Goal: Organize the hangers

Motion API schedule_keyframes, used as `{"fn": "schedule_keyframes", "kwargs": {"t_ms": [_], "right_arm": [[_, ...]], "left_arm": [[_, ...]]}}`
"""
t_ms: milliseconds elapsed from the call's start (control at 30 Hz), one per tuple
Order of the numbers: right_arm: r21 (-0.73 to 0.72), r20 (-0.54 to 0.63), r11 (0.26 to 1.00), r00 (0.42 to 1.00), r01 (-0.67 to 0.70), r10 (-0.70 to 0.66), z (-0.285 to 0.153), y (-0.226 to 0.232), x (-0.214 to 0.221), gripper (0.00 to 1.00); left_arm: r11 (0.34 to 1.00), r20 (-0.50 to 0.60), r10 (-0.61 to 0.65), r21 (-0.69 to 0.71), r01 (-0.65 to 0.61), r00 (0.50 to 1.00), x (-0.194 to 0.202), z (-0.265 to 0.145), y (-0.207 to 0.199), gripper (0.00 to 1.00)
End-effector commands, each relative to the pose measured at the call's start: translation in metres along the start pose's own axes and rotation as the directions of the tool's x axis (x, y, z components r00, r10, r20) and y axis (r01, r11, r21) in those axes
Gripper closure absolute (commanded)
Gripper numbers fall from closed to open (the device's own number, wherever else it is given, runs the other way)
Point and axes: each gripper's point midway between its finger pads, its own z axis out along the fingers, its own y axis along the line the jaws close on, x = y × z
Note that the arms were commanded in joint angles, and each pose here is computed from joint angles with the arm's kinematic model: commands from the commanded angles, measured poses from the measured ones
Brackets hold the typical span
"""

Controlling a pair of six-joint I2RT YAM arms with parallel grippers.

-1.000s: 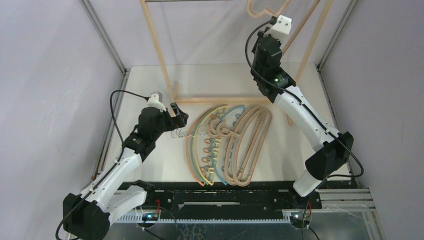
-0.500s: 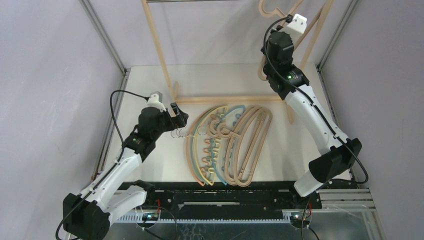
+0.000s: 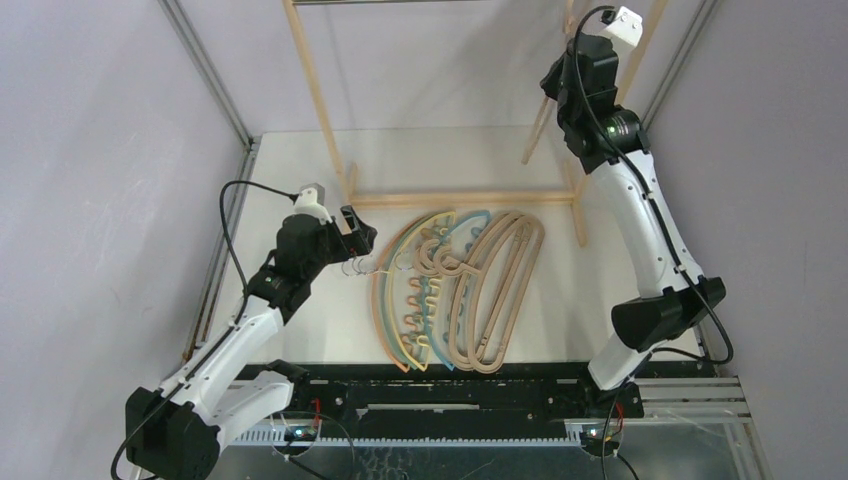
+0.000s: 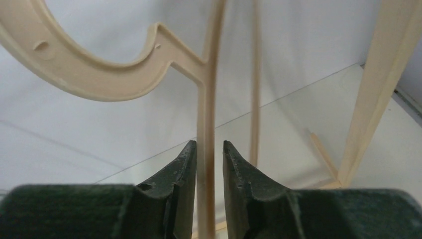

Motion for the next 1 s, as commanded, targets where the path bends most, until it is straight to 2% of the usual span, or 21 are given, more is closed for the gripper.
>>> {"fn": "schedule_keyframes", "kwargs": {"t_ms": [0,233,433,667,800,967], "right_arm": [[-0.029,-0.087,0.999,0.995,-0.041,0.039,0.001,0.0,0.008,0.67],[0.03,-0.171,0.999,0.984,-0.038,0.043,0.007,-0.024,0.031,0.6],[0.087,-0.128,0.995,0.989,-0.057,0.068,-0.001,-0.055,0.029,0.6],[0.116,-0.113,0.991,0.99,-0.073,0.086,-0.001,-0.088,0.023,0.81],[0.175,-0.074,0.982,0.993,-0.075,0.089,-0.009,-0.108,0.019,0.88],[0.191,-0.061,0.978,0.994,-0.081,0.094,-0.017,-0.123,0.021,0.86]], "left_arm": [[0.999,0.078,0.005,0.039,-0.008,0.997,-0.029,-0.01,-0.015,0.0],[0.999,0.067,0.008,0.034,-0.01,0.998,-0.025,-0.008,-0.014,0.0],[0.999,0.063,0.007,0.036,-0.009,0.998,-0.025,-0.007,-0.014,0.0],[0.999,0.061,-0.002,0.043,0.0,0.998,-0.024,-0.005,-0.016,0.0],[0.999,0.056,-0.005,0.049,0.002,0.998,-0.023,-0.003,-0.017,0.0],[0.999,0.048,-0.004,0.046,0.002,0.999,-0.021,-0.001,-0.016,0.0]]}}
